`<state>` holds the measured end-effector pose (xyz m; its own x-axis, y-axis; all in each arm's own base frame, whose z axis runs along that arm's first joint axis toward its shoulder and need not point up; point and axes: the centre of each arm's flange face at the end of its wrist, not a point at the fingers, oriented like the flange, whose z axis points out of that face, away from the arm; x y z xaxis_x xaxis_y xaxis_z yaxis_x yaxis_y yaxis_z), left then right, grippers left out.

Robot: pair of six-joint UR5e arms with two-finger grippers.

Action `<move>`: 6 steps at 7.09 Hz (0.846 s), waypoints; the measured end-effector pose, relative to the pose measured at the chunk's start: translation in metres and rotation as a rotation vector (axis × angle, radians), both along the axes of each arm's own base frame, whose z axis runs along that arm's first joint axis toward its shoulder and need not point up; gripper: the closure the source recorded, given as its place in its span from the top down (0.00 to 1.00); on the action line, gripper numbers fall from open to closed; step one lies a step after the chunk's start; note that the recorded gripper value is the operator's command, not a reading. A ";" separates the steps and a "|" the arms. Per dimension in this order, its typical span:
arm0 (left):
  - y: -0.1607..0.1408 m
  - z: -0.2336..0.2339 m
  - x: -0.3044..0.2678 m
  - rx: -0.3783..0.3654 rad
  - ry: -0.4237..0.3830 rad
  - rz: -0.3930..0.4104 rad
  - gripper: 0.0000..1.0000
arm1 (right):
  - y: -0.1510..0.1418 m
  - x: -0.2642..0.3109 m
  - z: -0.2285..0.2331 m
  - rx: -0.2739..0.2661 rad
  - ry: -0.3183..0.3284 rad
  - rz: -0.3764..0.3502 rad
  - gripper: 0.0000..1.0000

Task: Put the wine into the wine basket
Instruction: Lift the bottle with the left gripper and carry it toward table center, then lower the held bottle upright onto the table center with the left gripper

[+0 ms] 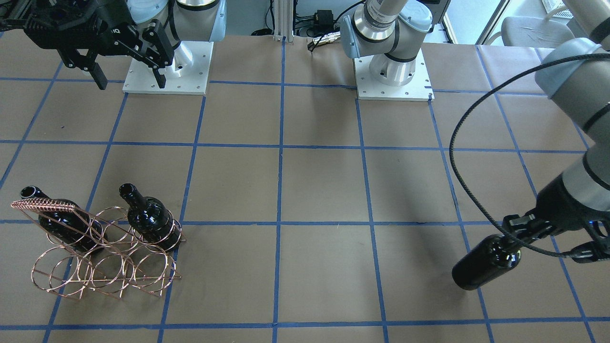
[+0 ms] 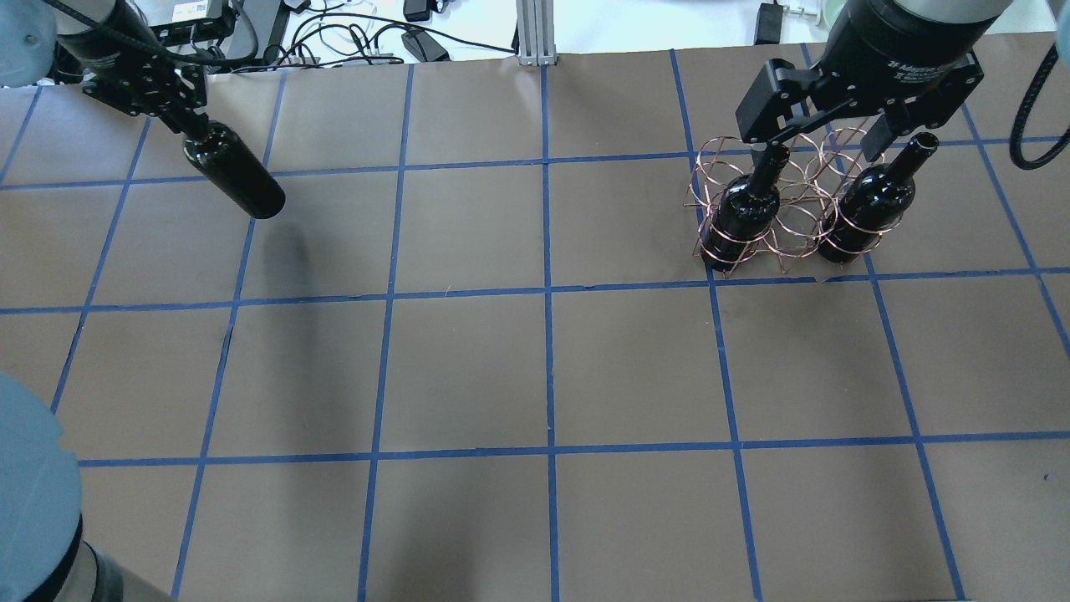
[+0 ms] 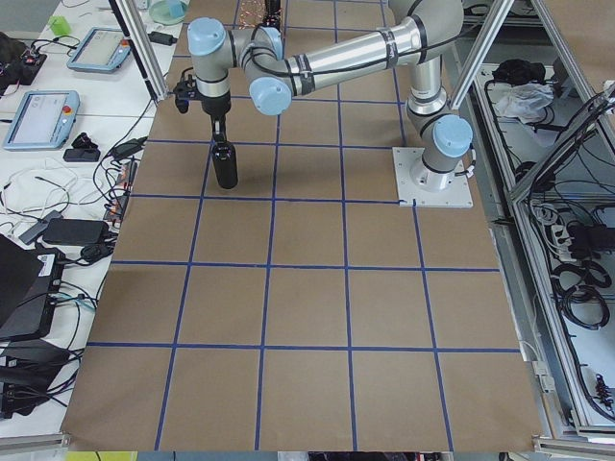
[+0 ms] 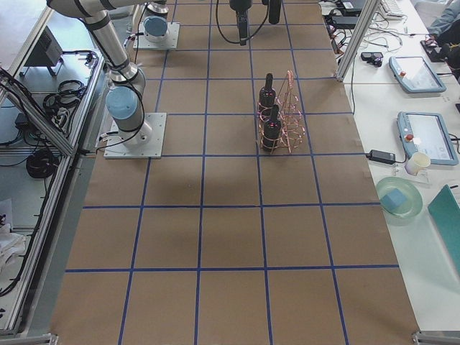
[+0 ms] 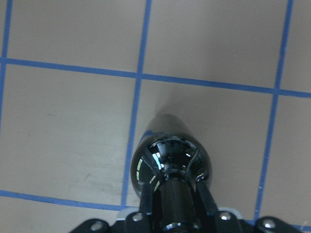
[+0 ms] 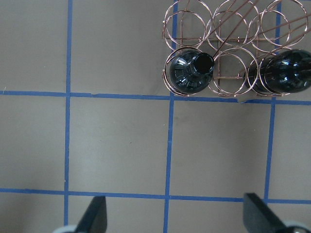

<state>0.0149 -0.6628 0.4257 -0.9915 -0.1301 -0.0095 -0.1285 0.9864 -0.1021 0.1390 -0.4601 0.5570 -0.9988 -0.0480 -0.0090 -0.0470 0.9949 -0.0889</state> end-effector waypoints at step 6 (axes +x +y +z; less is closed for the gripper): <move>0.110 -0.005 -0.254 0.040 0.035 -0.065 0.00 | 0.000 0.000 0.000 -0.001 0.000 0.000 1.00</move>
<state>-0.2386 -0.5528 0.4208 -0.9976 -0.0653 0.0211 -0.0665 0.9960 -0.0592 0.1390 -0.4600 0.5573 -0.9988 -0.0480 -0.0090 -0.0470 0.9949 -0.0895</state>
